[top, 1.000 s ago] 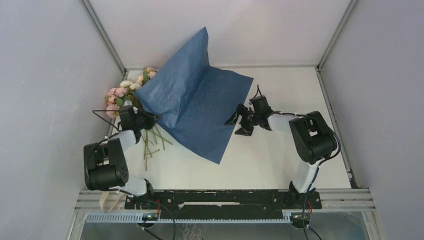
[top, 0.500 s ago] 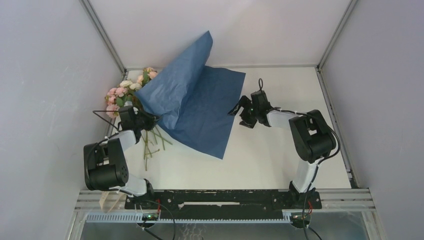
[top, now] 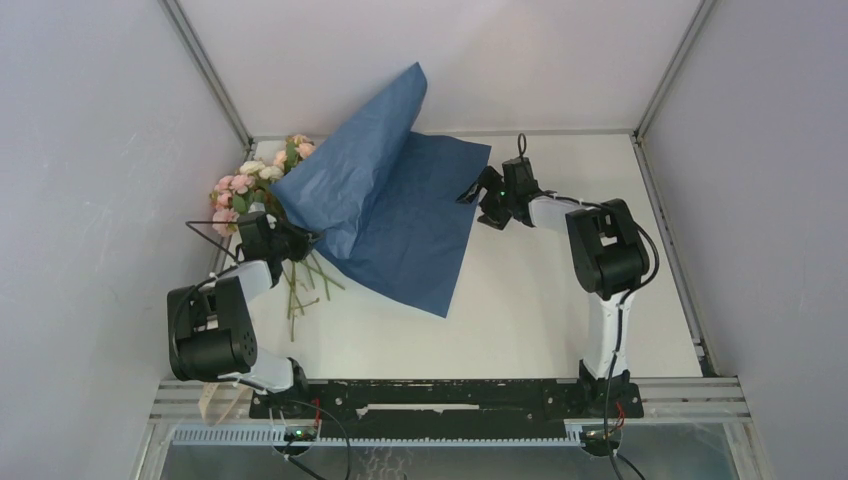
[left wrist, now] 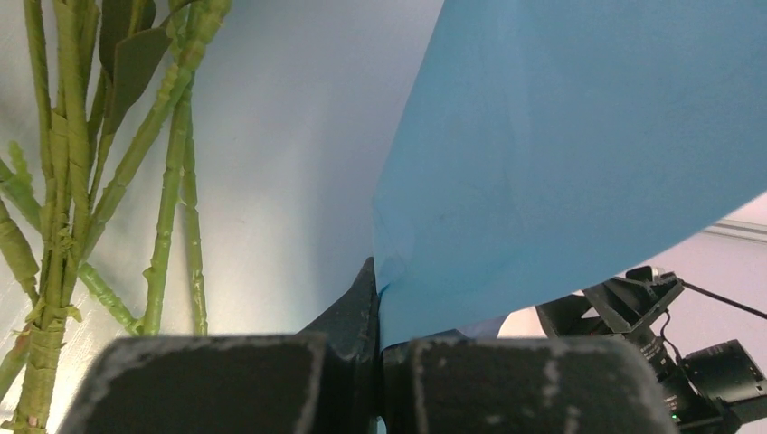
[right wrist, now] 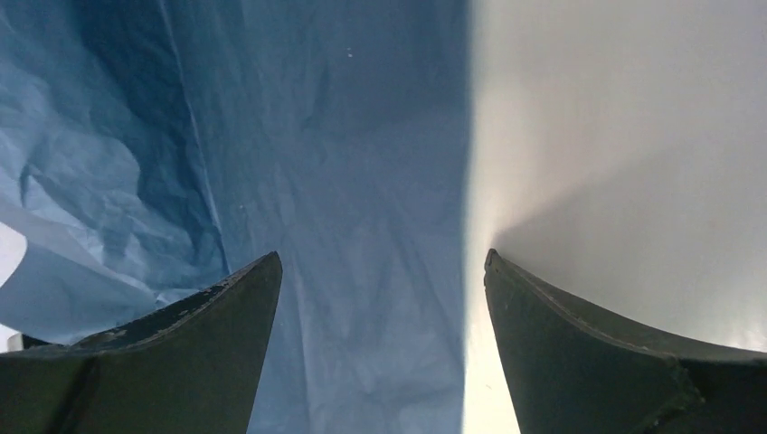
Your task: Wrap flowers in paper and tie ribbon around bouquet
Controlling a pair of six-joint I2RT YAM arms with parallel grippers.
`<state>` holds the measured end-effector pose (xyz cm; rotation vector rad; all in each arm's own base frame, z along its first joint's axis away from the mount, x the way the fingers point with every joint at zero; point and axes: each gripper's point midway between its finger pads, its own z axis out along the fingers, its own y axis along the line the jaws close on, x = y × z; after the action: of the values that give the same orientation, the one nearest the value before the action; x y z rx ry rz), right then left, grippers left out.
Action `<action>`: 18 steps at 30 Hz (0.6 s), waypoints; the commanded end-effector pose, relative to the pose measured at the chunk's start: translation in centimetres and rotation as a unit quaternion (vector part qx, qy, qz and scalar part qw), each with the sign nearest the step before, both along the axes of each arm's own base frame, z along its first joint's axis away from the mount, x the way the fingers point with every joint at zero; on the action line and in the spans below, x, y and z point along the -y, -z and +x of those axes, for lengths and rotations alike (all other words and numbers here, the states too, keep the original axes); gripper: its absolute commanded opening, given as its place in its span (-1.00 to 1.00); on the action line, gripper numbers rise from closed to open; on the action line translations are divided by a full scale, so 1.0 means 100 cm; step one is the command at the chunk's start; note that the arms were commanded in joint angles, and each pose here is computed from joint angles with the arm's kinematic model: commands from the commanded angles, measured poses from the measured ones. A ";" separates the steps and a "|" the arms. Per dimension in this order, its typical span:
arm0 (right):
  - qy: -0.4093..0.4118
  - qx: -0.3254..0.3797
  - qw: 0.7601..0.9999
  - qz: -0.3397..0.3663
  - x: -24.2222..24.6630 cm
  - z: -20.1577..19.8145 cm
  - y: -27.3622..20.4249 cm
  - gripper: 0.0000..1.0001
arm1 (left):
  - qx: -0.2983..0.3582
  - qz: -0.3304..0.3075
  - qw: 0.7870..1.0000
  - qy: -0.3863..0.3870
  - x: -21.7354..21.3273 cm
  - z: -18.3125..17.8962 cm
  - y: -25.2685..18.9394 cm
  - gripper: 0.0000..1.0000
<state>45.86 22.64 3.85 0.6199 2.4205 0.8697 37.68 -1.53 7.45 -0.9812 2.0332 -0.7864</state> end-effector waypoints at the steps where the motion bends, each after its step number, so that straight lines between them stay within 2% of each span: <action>1: -0.021 -0.048 0.998 0.032 -0.020 -0.014 0.021 0.86 | 0.031 0.010 0.999 0.012 -0.002 0.007 -0.018 -1.00; 8: -0.035 -0.045 0.994 0.088 -0.031 -0.006 0.013 0.98 | 0.034 0.009 0.999 0.015 -0.001 0.007 -0.019 -1.00; 14: -0.054 -0.040 0.990 0.121 -0.045 -0.006 0.008 0.95 | 0.036 0.008 0.999 0.018 0.000 0.008 -0.020 -1.00; 16: -0.058 -0.025 0.989 0.131 -0.048 -0.002 0.001 0.70 | 0.035 0.007 0.999 0.018 0.000 0.007 -0.020 -1.00; 18: -0.065 -0.013 0.988 0.142 -0.051 0.001 -0.005 0.13 | 0.035 0.008 0.999 0.017 0.000 0.007 -0.019 -1.00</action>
<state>45.76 26.86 4.27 0.6050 2.4214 1.2229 37.62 -1.77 7.53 -0.9715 2.0377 -0.8019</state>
